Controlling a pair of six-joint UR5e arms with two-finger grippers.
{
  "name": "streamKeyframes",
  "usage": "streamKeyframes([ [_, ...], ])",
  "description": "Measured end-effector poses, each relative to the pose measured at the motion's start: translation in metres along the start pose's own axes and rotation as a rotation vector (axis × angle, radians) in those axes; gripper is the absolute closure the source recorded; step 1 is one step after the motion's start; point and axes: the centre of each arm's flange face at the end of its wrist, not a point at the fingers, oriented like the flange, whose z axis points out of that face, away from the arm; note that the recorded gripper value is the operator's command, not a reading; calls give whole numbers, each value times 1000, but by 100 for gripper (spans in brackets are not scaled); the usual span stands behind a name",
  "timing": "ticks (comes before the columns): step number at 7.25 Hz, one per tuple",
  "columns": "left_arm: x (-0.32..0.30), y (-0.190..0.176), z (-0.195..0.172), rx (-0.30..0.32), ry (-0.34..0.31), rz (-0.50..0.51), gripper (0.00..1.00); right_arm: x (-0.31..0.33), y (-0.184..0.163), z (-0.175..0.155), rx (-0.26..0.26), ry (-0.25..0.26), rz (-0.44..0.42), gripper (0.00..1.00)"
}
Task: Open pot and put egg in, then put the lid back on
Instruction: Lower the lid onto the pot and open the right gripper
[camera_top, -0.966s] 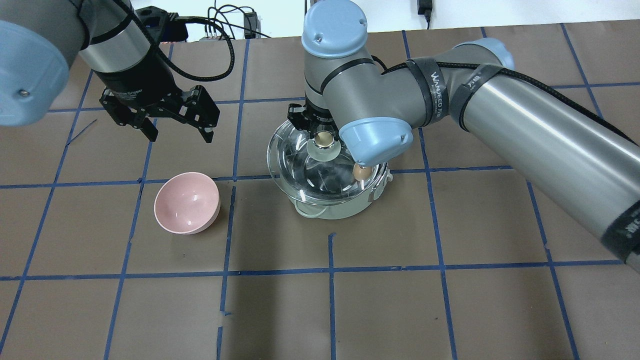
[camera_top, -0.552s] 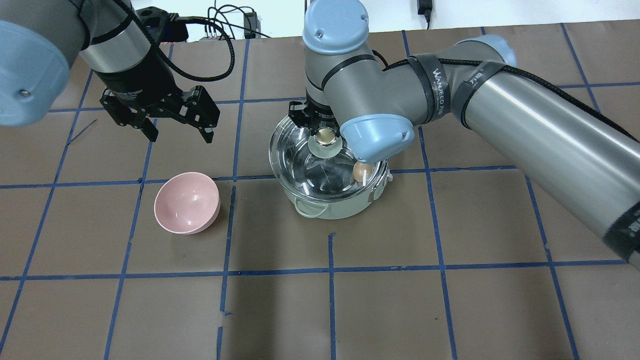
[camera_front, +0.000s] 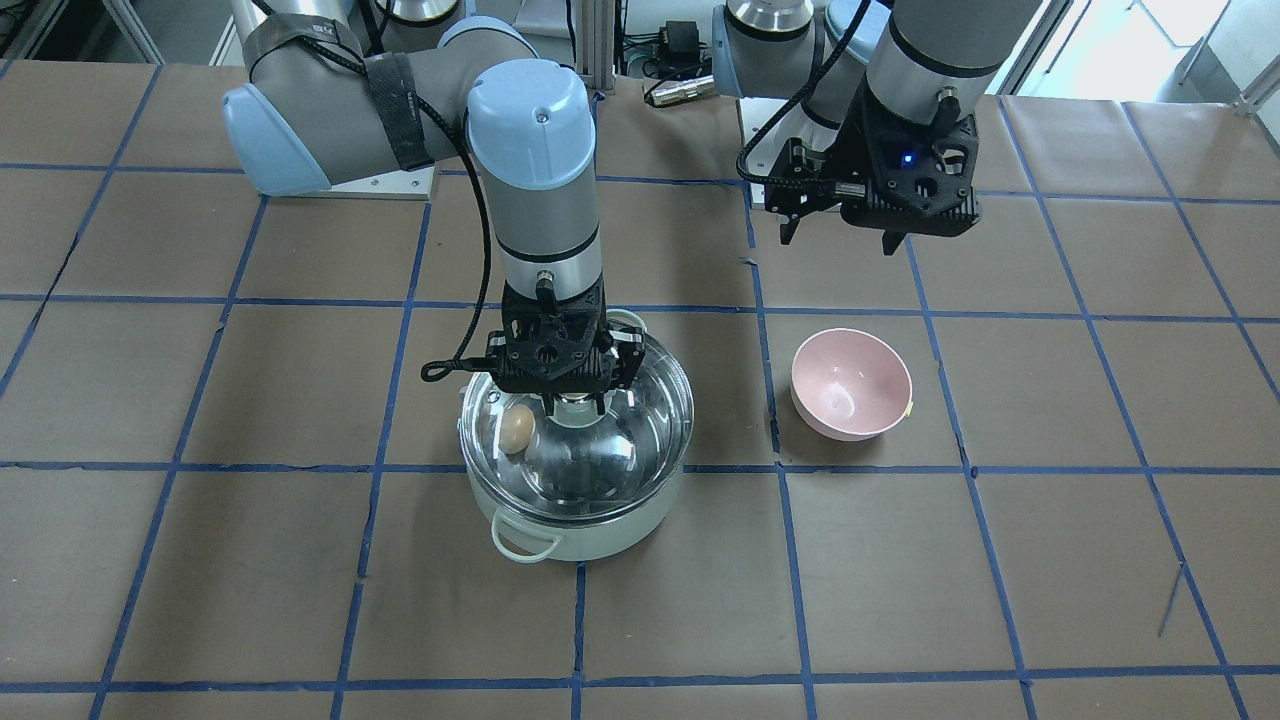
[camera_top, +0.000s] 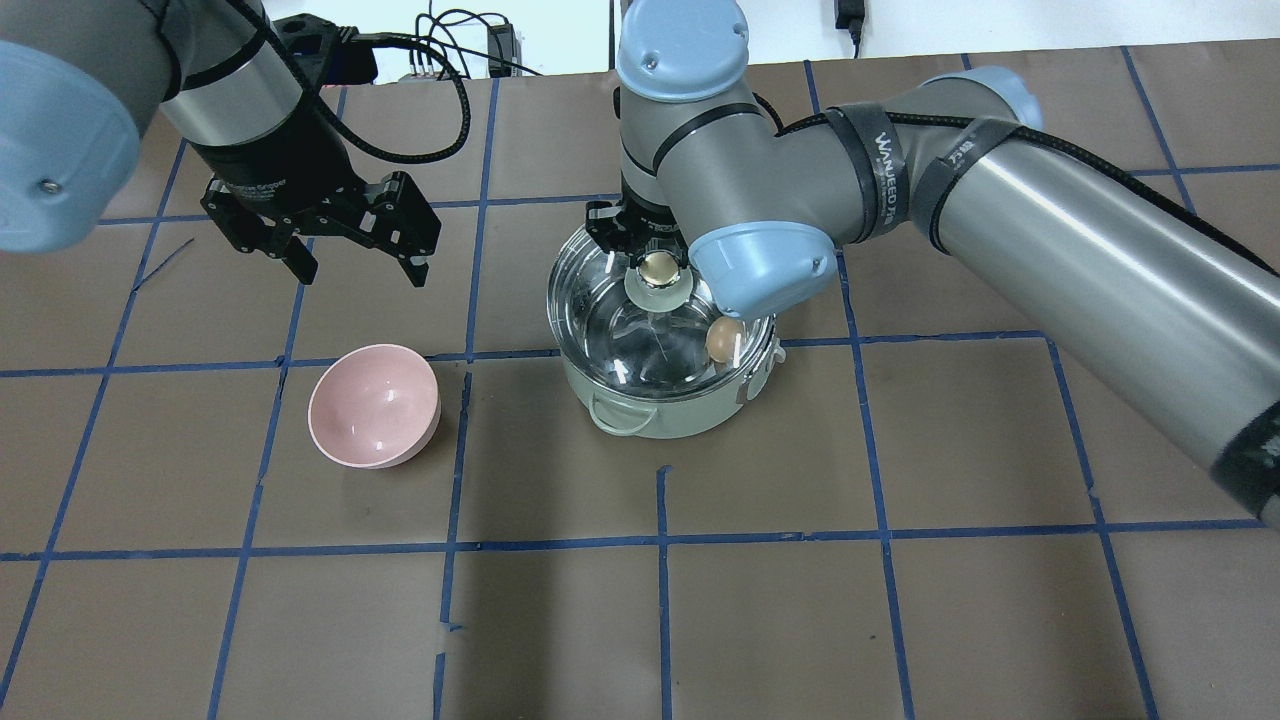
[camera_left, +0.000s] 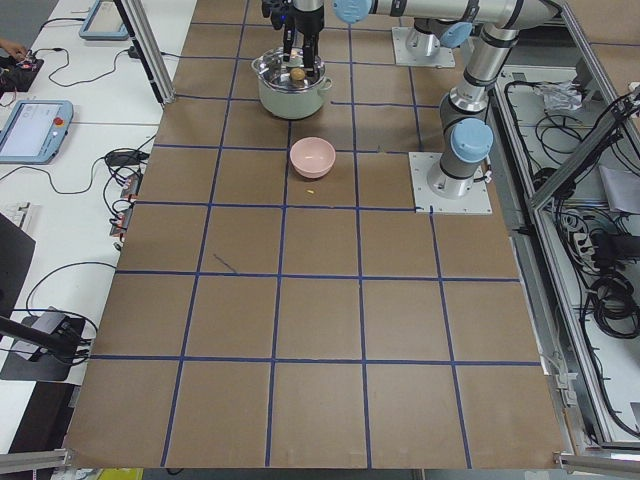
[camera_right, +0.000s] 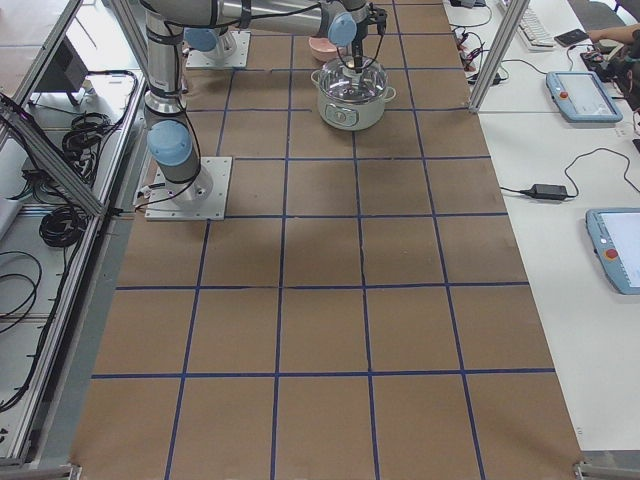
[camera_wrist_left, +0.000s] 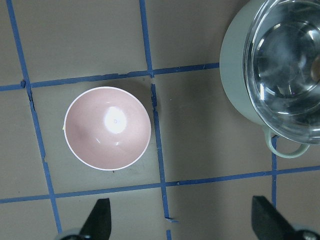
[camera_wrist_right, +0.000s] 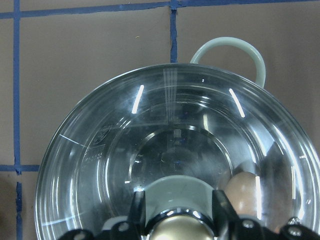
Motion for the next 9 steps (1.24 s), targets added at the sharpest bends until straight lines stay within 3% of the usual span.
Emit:
streamKeyframes([
  [4, 0, 0, 1, -1, 0, 1, 0, 2, -3, 2, 4, -1, -1, 60],
  [6, 0, 0, 1, -2, 0, 1, 0, 6, -7, 1, 9, -1, -1, 35],
  [7, 0, 0, 1, -2, 0, 1, 0, 7, -8, 2, 13, -3, 0, 11],
  [8, 0, 0, 1, -2, 0, 1, 0, 7, -7, 3, 17, -5, 2, 1],
  [9, 0, 0, 1, -2, 0, 1, 0, 8, -7, 4, 20, -5, 5, 0],
])
